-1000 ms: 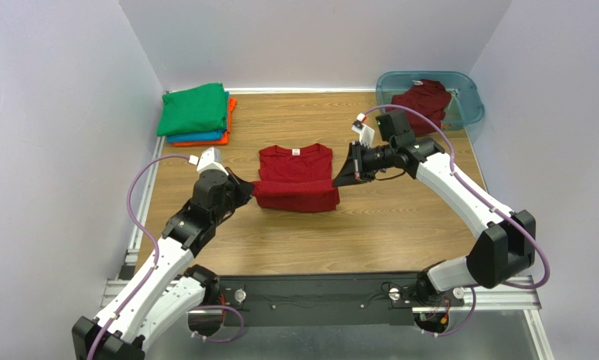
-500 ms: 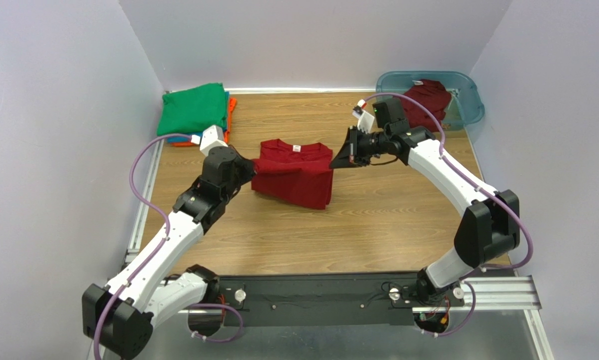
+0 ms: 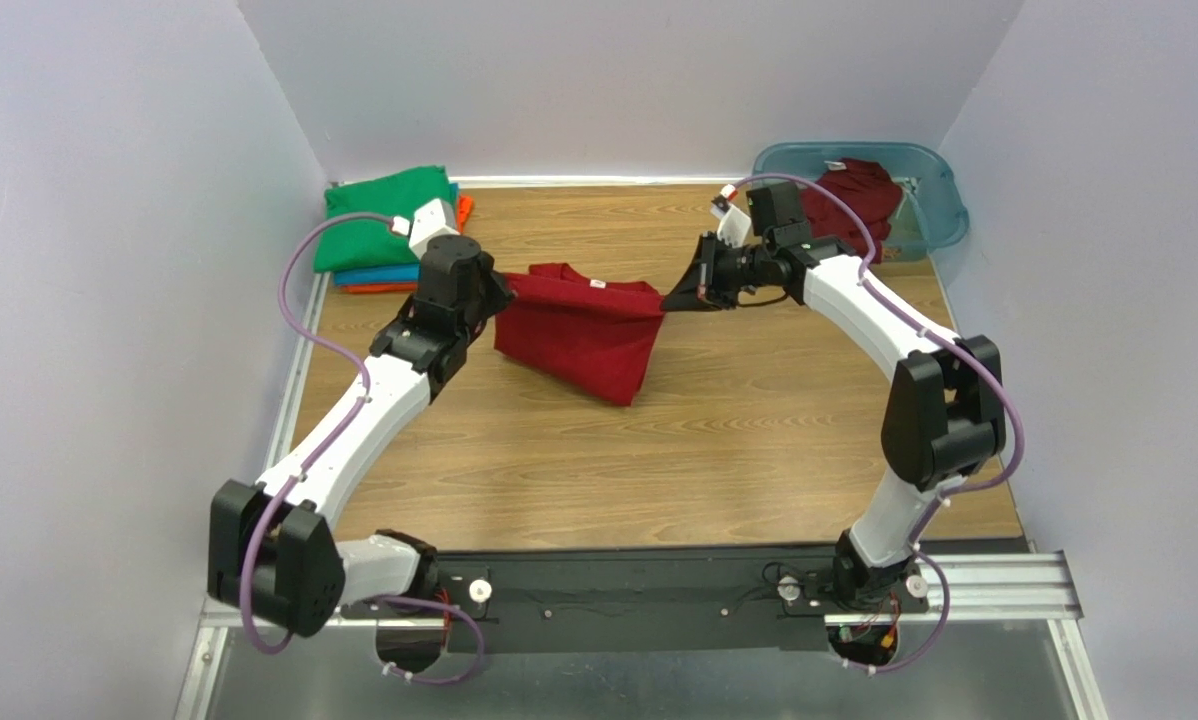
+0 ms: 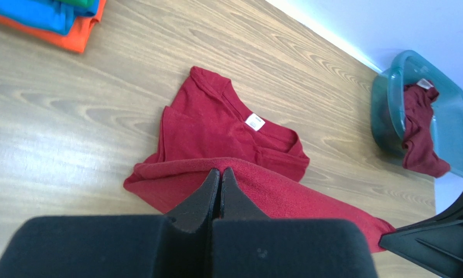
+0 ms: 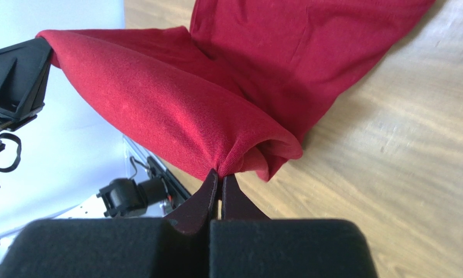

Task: Fold and stack the t-shirts
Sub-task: Fold the tshirt

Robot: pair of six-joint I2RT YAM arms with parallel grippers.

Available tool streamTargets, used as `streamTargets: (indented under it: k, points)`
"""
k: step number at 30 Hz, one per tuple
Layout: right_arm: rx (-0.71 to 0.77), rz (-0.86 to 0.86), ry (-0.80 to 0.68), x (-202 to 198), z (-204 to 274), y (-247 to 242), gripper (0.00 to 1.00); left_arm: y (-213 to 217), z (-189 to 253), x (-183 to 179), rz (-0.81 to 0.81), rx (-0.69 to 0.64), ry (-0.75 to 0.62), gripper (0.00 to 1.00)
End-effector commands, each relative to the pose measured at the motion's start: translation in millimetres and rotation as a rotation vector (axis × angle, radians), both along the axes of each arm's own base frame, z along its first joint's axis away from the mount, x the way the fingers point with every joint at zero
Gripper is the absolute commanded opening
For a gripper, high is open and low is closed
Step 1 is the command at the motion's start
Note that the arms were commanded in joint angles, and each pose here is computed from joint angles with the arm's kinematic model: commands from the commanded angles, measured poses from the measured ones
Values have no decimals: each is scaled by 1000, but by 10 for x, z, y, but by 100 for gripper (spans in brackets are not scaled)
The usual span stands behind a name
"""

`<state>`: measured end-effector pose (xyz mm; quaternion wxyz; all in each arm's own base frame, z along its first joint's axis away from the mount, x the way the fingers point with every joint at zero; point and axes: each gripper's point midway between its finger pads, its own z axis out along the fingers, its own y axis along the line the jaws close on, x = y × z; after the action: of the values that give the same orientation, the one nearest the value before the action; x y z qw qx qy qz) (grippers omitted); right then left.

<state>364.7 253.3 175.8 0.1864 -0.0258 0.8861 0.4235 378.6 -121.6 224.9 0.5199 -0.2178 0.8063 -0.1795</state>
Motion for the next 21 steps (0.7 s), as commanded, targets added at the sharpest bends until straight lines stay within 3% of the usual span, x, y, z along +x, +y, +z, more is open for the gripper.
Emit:
streamTargets:
  k: [1, 21]
  points:
    - [24, -13, -6, 208, -30, -31, 1, 53, 177, 269, 0, 24, -60, 0]
    - [2, -100, 76, 852, -622, -204, 1, -239, -219, 1401, -111, 86, -6, 0]
